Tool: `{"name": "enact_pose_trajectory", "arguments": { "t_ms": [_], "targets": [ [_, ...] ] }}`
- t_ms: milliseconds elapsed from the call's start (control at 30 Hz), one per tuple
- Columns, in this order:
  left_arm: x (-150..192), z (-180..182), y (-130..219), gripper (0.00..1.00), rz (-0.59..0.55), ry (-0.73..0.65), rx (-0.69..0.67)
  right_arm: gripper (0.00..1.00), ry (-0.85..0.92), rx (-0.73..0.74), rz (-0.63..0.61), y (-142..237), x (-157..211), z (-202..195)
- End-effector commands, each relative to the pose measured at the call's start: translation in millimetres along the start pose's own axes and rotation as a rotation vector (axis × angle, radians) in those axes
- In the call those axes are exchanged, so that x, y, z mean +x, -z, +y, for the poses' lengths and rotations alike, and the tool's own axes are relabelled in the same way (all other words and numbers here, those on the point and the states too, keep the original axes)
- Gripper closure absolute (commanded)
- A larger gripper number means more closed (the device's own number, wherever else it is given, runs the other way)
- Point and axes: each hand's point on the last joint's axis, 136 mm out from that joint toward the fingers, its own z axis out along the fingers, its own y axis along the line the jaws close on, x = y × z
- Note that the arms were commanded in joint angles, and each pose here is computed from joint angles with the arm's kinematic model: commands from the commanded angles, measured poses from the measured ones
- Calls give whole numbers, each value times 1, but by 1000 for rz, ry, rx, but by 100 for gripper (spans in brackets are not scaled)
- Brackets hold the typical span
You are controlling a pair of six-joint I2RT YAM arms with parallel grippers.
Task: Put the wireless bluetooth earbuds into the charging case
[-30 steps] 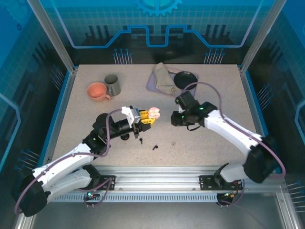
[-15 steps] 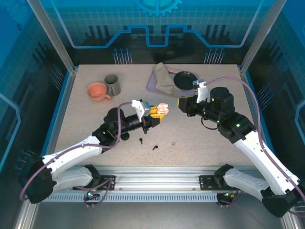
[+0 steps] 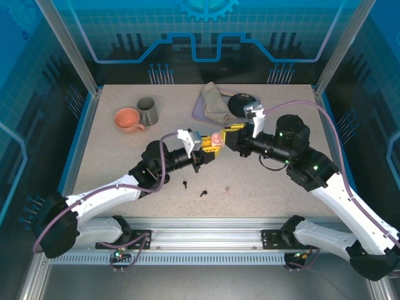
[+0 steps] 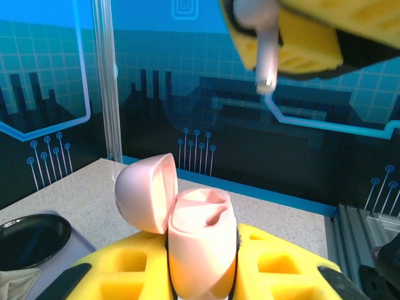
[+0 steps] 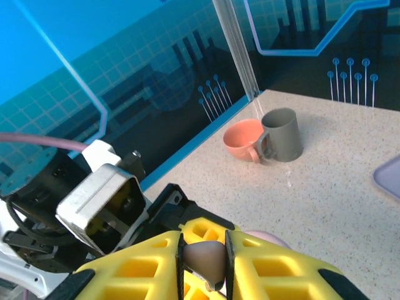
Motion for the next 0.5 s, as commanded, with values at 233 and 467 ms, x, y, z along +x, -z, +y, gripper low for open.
{"name": "enact_pose_trajectory", "arguments": {
  "t_ms": [233, 467],
  "targets": [
    [-21, -4, -1, 100, -67, -77, 7, 76, 49, 47, 90, -12, 10, 1],
    [-20, -5, 1, 100, -65, -83, 8, 76, 73, 82, 124, -14, 14, -2]
  ]
}}
